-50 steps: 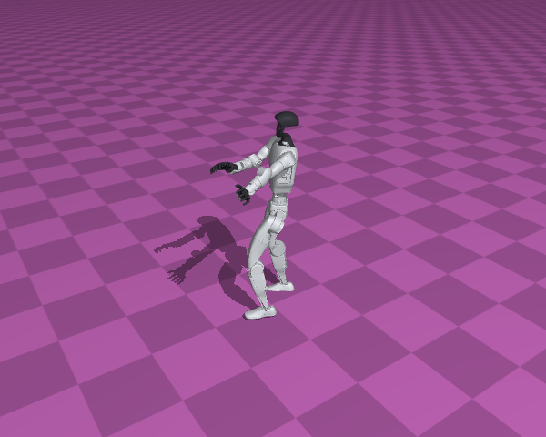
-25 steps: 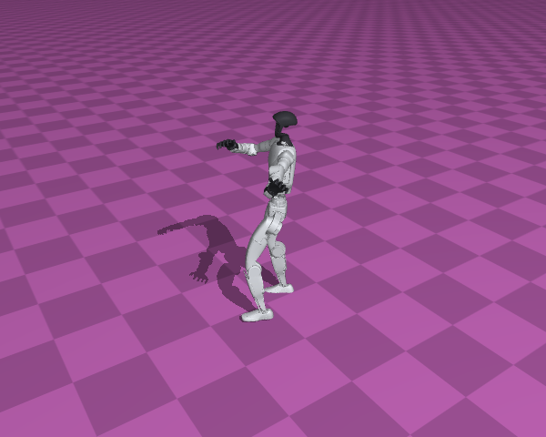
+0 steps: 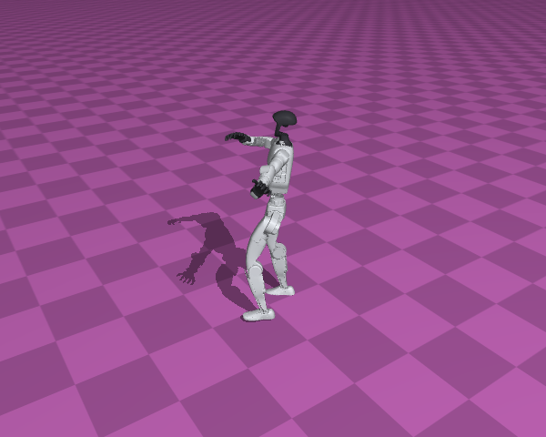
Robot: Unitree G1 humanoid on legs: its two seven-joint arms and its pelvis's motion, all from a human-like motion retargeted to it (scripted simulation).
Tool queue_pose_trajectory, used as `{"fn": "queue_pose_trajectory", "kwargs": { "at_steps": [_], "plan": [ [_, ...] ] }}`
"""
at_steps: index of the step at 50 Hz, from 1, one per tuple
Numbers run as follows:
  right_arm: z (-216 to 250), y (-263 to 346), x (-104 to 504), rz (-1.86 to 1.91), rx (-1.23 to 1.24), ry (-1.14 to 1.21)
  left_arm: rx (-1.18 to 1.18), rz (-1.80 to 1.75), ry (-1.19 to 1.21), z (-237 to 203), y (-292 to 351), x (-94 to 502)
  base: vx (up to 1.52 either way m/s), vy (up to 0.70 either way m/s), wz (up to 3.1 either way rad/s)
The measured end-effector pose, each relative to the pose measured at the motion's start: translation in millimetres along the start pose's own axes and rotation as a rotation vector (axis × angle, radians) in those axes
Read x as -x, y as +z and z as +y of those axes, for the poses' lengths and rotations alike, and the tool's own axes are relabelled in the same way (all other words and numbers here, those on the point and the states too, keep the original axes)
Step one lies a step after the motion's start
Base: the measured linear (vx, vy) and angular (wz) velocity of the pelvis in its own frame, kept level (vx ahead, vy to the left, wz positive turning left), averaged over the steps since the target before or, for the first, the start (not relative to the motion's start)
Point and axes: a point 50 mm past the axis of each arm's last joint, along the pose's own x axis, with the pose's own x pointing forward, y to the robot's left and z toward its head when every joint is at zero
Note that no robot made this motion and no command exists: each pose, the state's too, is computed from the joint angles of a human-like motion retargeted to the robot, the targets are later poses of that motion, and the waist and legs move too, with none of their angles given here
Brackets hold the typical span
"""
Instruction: Dance
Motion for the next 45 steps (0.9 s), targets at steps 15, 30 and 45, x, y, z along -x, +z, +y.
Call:
{"fn": "queue_pose_trajectory", "kwargs": {
  "at_steps": [15,30,45],
  "plan": [
    [-23.8,32.5,3.9,-0.056,0.150,0.075,0.020,-0.031,0.021,3.6,6.6,-6.0,0.00,0.00,-0.31],
    [6.4,-23.2,60.8,0.227,0.034,0.100,-0.076,-0.076,-0.120,-17.9,-17.8,25.9,0.01,-0.04,0.13],
    [-58.2,-94.6,299.6,0.956,0.017,-1.064,0.359,0.140,-0.279,-46.9,-15.0,93.2,0.08,0.02,-0.30]
  ]
}}
